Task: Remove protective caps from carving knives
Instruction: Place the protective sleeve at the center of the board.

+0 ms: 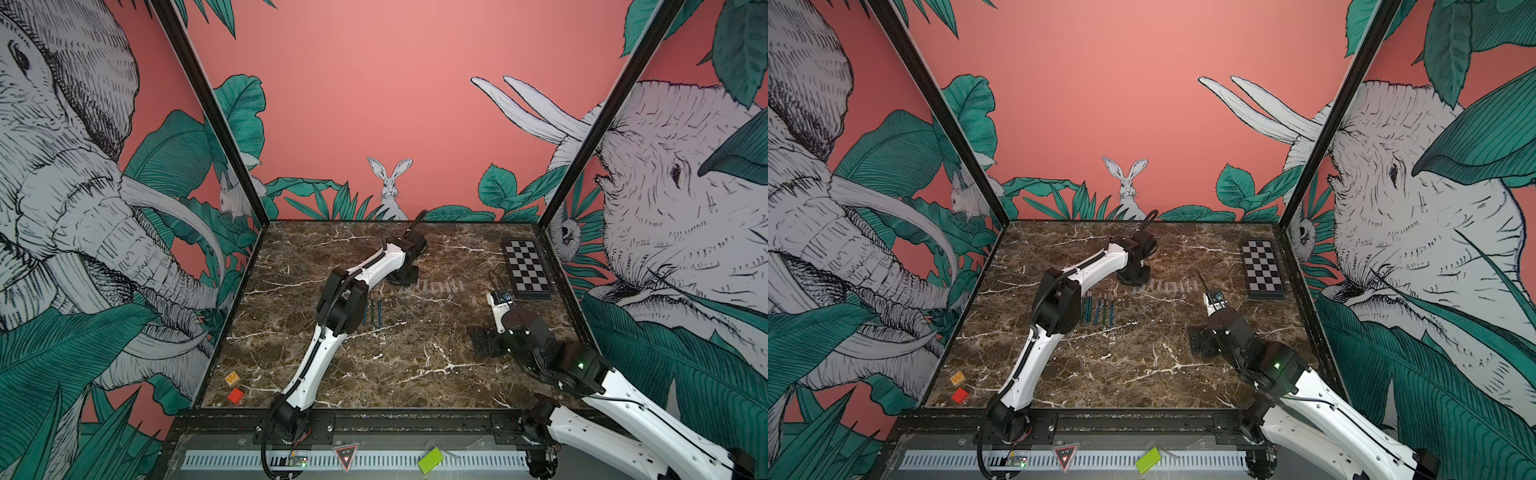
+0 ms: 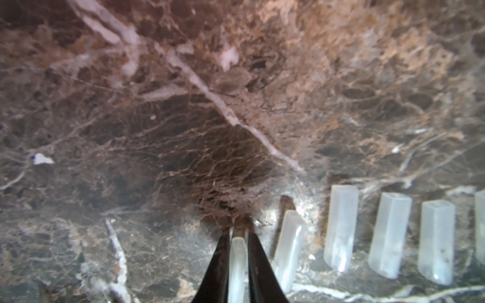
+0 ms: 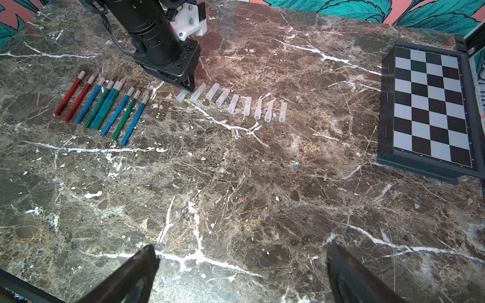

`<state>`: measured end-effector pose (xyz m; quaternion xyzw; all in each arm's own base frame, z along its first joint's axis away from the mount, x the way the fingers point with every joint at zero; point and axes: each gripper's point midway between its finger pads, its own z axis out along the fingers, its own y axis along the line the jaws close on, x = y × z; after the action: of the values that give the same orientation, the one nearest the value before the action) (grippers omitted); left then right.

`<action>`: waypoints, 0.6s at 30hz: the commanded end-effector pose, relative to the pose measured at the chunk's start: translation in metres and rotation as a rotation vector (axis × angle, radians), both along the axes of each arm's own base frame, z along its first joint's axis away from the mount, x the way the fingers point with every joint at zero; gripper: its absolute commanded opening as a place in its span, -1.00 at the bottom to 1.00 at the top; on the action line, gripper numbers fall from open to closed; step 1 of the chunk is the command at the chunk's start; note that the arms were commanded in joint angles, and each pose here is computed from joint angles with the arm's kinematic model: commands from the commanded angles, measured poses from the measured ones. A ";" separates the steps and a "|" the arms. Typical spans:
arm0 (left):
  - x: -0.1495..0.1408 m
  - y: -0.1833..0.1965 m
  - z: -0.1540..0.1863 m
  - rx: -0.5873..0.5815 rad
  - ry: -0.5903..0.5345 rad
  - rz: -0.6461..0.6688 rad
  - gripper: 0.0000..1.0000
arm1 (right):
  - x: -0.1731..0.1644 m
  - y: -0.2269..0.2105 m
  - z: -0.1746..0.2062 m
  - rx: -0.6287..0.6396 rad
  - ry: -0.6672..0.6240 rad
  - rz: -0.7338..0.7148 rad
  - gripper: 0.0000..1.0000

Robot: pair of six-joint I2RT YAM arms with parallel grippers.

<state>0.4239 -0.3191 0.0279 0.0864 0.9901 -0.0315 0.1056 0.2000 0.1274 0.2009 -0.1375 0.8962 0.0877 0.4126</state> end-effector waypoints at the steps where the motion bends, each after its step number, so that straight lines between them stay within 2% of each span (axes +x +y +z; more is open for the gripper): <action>1: -0.004 -0.005 0.010 -0.043 0.008 0.052 -0.66 | 0.000 -0.001 -0.002 0.000 -0.004 0.000 0.97; 12: 0.004 0.010 0.029 -0.015 -0.052 0.124 -0.65 | 0.001 0.000 -0.004 -0.009 0.000 0.003 0.97; 18: 0.009 0.012 0.053 -0.031 -0.097 0.126 -0.64 | 0.001 -0.001 -0.004 -0.013 -0.002 0.001 0.97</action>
<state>0.4282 -0.3135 0.0338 0.0381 0.9916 -0.0260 0.1206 0.2001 0.1274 0.2006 -0.1376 0.8965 0.0871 0.4121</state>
